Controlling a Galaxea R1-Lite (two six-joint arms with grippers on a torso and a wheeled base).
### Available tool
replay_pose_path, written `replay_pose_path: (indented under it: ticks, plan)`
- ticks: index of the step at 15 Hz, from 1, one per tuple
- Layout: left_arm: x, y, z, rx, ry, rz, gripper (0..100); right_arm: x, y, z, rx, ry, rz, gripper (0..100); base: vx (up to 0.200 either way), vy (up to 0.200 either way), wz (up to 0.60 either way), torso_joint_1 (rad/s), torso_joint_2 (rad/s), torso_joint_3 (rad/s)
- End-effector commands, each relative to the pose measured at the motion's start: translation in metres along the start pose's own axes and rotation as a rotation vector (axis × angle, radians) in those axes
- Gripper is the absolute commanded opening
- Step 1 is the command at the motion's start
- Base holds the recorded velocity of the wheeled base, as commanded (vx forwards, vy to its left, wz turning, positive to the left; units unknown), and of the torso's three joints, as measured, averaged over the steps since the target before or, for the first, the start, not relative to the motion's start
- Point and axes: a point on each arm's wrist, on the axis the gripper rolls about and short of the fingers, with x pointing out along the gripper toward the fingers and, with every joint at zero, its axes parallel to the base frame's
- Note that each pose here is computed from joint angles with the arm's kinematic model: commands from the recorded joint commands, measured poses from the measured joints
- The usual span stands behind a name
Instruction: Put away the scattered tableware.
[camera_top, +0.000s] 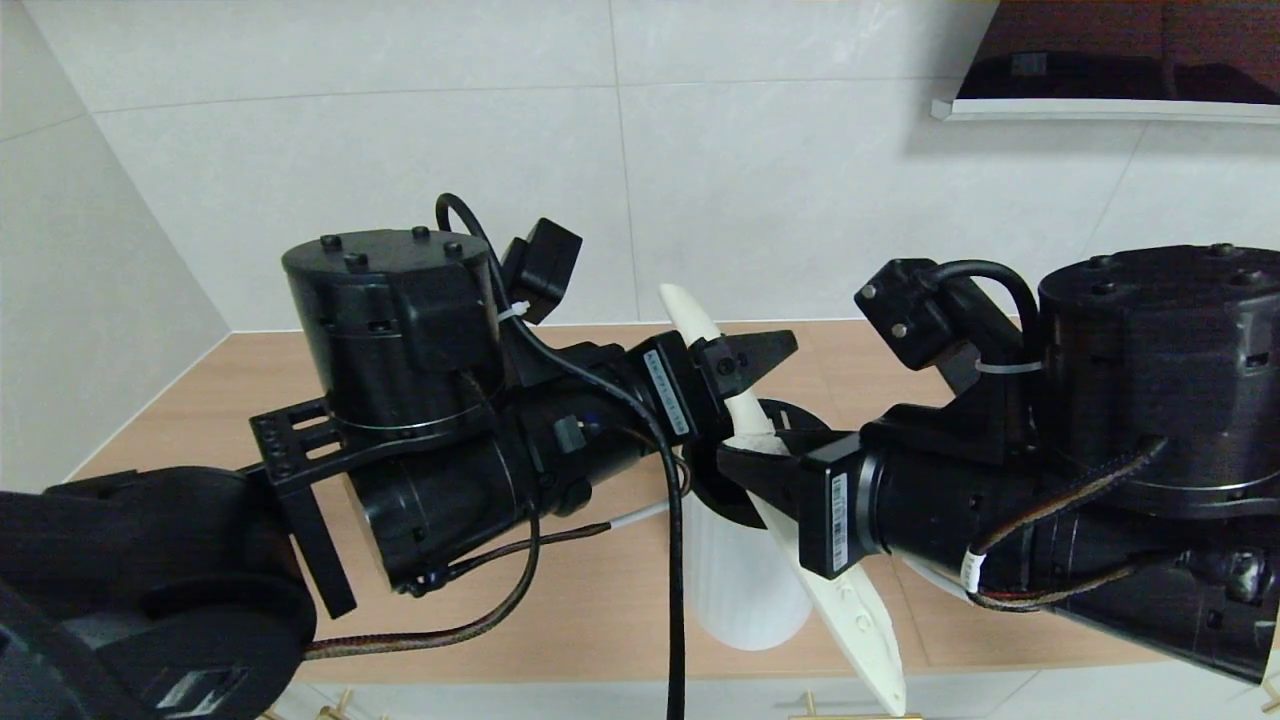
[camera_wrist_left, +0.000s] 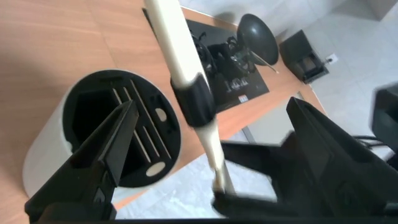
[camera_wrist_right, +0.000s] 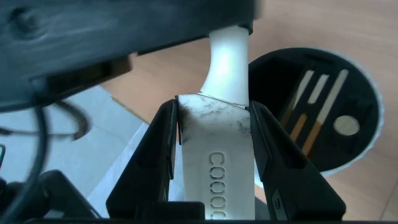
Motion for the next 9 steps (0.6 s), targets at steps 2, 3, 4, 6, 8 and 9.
replay_pose_path:
  ticks: [2, 3, 4, 6, 8, 9]
  plan:
    - [0.0024, 0.0019, -0.0023, 0.002, 0.003, 0.007, 100, -0.0006, 0.0017, -0.0008, -0.003, 0.002, 0.006, 0, 0.0, 0.0, 0.0, 0.0, 0.0, 0.0]
    - [0.0024, 0.002, -0.0023, 0.002, 0.002, 0.008, 100, -0.0009, 0.0013, -0.0021, -0.004, 0.006, 0.005, 0, 0.0, 0.0, 0.0, 0.0, 0.0, 0.0]
    - [0.0028, 0.0023, -0.0026, 0.003, 0.003, 0.01, 100, -0.0023, 0.0012, -0.0014, -0.003, 0.002, 0.006, 0, 0.0, 0.0, 0.0, 0.0, 0.0, 0.0]
    - [0.0028, 0.0023, -0.0026, 0.003, 0.003, 0.01, 0, -0.0039, 0.0026, -0.0014, -0.004, -0.004, 0.014, 0, 0.0, 0.0, 0.0, 0.0, 0.0, 0.0]
    - [0.0028, 0.0024, -0.0027, 0.003, 0.005, 0.01, 0, -0.0046, 0.0035, -0.0027, -0.006, 0.0, 0.019, 0, 0.0, 0.0, 0.0, 0.0, 0.0, 0.0]
    - [0.0035, 0.003, -0.0034, 0.003, 0.007, 0.012, 0, -0.005, 0.0032, -0.0032, -0.008, 0.002, 0.019, 0, 0.0, 0.0, 0.0, 0.0, 0.0, 0.0]
